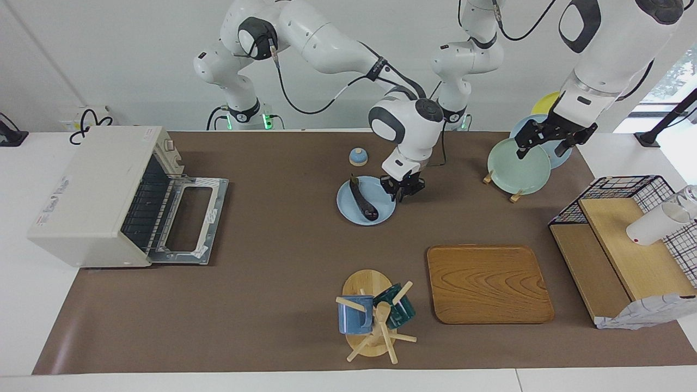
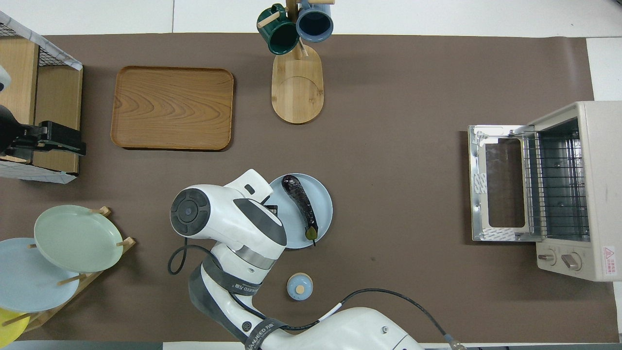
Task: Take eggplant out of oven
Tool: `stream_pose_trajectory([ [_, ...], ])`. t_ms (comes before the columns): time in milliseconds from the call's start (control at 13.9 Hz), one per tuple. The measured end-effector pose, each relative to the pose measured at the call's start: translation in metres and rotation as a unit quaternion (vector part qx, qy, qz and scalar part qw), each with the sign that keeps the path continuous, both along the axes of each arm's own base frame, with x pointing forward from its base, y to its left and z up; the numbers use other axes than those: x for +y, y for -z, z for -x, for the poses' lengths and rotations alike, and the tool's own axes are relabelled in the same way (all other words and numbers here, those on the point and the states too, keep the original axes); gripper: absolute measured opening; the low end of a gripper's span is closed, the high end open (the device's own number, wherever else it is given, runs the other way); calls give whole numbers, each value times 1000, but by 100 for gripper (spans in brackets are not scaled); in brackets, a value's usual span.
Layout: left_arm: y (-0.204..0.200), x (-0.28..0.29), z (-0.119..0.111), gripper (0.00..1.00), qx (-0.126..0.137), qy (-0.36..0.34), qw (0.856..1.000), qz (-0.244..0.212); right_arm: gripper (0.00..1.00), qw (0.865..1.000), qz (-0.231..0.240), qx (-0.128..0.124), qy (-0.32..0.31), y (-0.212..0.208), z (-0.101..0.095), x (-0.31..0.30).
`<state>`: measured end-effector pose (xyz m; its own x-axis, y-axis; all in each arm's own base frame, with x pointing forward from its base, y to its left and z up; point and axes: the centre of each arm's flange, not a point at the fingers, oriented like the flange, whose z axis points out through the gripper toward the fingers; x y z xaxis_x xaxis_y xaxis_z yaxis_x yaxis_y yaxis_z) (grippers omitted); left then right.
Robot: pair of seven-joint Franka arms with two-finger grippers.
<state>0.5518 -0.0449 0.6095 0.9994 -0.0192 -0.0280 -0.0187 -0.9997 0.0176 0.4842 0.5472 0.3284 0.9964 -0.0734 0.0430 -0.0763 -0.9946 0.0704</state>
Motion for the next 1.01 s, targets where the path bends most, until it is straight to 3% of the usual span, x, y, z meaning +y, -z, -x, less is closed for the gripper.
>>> stream_pose_trajectory([
  [144, 0, -1, 0, 100, 0, -1, 1000, 6, 55, 1000, -3, -10, -8, -23, -15, -13],
  [361, 1, -13, 0, 100, -2, -12, 1000, 22, 55, 1000, 14, 4, -11, -72, -72, -95],
  [505, 10, -38, 0, 100, -4, -17, 999, 27, 36, 998, 43, 29, -27, -88, -100, -159],
  [649, 28, -83, 3, 100, -5, -30, 999, 35, 8, 994, 72, 57, -50, -81, -113, -225],
  [721, 36, -107, 7, 100, 0, -40, 998, 44, 2, 993, 75, 68, -53, -72, -115, -258],
  [1010, 88, -224, 35, 100, 3, -70, 996, 55, 1, 995, 63, 78, -19, -24, -106, -389],
])
